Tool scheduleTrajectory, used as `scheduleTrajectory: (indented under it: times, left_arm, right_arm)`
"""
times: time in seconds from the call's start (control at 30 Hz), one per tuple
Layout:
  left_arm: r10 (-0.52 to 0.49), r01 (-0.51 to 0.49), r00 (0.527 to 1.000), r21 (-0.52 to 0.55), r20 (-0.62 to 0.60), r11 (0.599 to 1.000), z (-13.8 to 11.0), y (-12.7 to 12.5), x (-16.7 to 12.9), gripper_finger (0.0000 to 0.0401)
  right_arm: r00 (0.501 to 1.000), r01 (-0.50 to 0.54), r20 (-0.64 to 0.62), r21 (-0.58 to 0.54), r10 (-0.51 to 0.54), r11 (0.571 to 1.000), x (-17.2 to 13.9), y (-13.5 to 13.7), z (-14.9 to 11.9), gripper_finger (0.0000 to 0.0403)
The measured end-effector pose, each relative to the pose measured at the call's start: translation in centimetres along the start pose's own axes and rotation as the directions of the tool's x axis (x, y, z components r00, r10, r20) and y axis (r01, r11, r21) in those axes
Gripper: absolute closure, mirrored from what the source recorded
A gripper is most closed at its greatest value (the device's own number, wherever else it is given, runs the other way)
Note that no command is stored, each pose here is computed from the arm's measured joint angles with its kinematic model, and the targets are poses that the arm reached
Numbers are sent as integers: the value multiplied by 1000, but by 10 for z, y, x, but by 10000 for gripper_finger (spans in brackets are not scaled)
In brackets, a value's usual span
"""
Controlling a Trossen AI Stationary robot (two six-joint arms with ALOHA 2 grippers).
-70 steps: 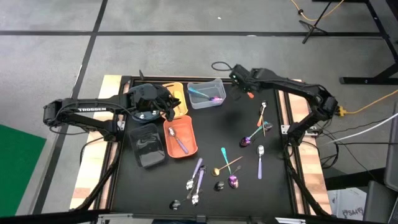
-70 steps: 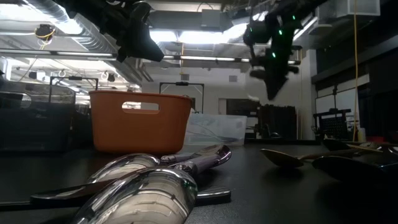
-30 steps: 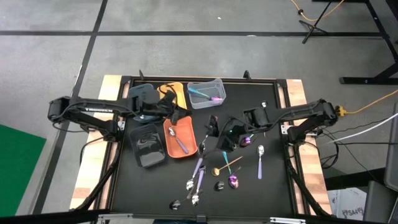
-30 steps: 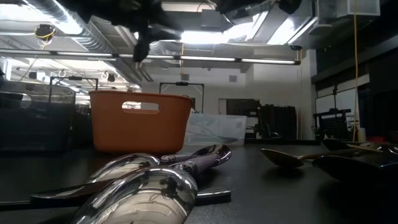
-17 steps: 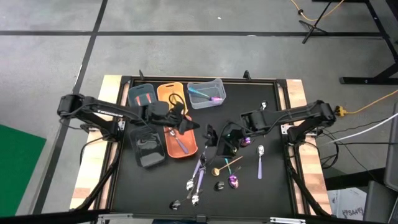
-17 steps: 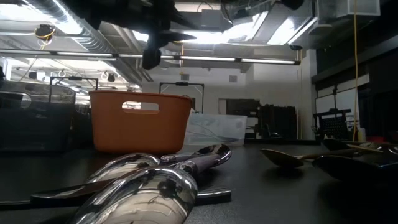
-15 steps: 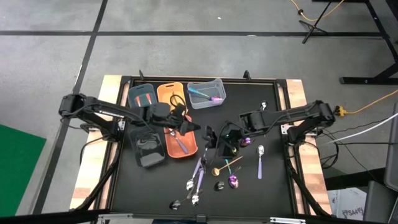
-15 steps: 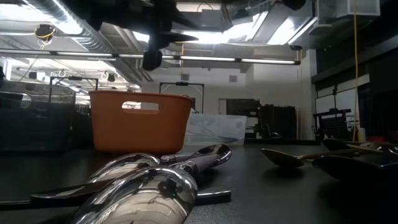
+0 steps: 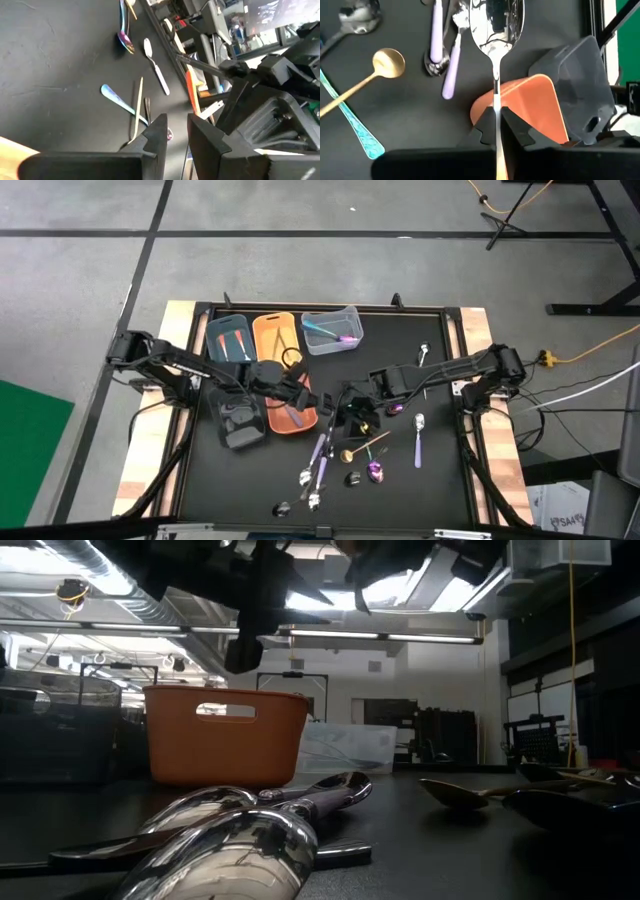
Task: Sort silverware by color (type)
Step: Put the orange spoon into the blue bin
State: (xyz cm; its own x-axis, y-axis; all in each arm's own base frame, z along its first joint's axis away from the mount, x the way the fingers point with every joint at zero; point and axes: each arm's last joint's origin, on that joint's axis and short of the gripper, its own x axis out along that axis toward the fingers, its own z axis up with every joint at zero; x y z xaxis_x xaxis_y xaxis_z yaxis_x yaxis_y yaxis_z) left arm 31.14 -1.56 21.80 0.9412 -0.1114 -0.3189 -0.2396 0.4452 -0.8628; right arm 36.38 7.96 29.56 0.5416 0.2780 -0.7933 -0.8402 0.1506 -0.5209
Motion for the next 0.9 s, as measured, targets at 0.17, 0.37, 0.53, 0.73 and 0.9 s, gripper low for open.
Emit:
scheduleTrajectory:
  times: [0.17, 0.37, 0.53, 0.73, 0.9]
  left_arm:
    - [-15, 15, 1000, 9, -12, 1000, -4, -3, 0, 332]
    - [-26, 26, 999, 10, -38, 1000, -5, -3, 0, 332]
    - [-57, 57, 996, 10, -69, 998, -6, -5, 0, 332]
    - [-81, 83, 991, 14, -104, 996, -10, -8, 0, 332]
    - [-98, 132, 984, 243, -146, 961, -17, -12, 0, 332]
  right_arm:
    - [998, -21, 61, 13, 20, 1000, 0, 1, 2, 402]
    - [979, -49, 197, -5, 49, 999, -1, 0, 6, 402]
    - [964, -41, 261, -15, 43, 999, -1, -2, 9, 402]
    - [956, -46, 289, -19, 50, 999, -1, -2, 10, 402]
    - [956, -45, 290, -19, 48, 999, -1, -2, 10, 402]
